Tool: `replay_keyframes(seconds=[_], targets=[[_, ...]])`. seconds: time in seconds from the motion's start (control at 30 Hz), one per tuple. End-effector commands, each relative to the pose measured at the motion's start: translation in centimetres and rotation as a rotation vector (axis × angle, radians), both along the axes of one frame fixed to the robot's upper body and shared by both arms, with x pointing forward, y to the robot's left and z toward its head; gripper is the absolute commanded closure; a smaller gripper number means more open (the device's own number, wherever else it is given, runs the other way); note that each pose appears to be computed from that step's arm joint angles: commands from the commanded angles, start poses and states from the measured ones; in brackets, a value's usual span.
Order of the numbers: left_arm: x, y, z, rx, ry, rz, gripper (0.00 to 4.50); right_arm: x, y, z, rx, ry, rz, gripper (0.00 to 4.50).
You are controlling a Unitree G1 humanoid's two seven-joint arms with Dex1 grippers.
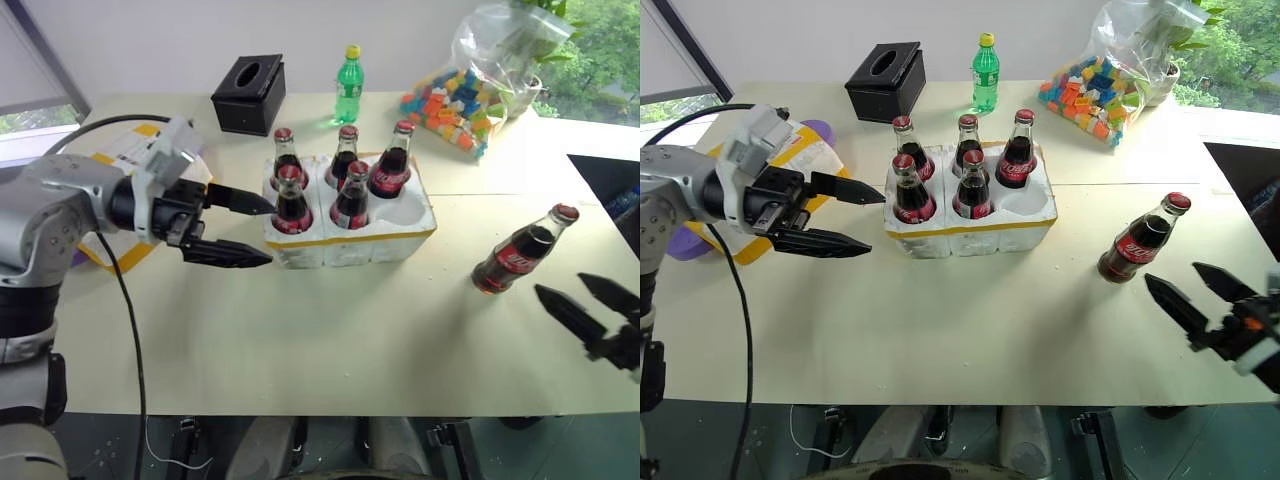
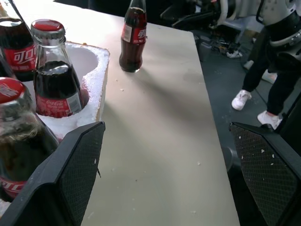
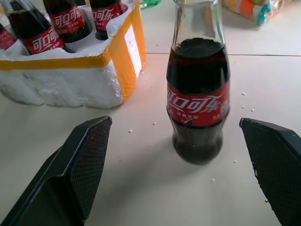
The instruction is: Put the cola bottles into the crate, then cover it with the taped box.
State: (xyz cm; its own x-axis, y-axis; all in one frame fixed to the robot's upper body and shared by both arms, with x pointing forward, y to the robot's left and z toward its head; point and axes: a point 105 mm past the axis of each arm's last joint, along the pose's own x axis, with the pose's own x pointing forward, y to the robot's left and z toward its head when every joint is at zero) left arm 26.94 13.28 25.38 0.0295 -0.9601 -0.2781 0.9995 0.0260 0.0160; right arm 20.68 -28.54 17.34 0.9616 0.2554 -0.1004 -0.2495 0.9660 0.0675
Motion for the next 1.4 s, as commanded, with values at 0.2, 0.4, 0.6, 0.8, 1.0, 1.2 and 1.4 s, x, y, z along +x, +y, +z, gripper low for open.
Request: replay_keyframes(seconds=[0.2,0.4,0.6,0.8,1.0,1.2,1.4], targets=[[-0.1,-0.2,0.7,-0.018,-0.052,0.007,0.08,2.9,-0.6,0.3,-0.013,-0.080,-0.080,0.00],[0.0,-0.1,1.3,-0.026,-0.071,0.018,0.08,4.0,-0.5,-0.9,0.008,-0.053,-0.079,0.00],[-0.1,-0.2,1.2,-0.024,-0.079,0.013,0.08,5.7,0.0,-2.5,0.036,-0.046,-0.063,0.00],[-0.1,-0.3,1.1,-0.019,-0.081,0.010,0.00,6.9,0.1,-2.0,0.072,-0.091,-0.049,1.43],[-0.2,-0.3,0.9,-0.028,-0.073,0.016,0.00,6.2,1.0,1.5,0.050,-0.186,0.023,1.64],[-0.2,-0.2,0.8,-0.042,-0.071,0.036,0.00,6.8,4.6,11.0,0.120,-0.401,0.252,1.64],[0.0,-0.2,0.8,-0.053,-0.086,0.054,0.00,8.9,10.3,13.6,0.115,-0.413,0.446,1.64]])
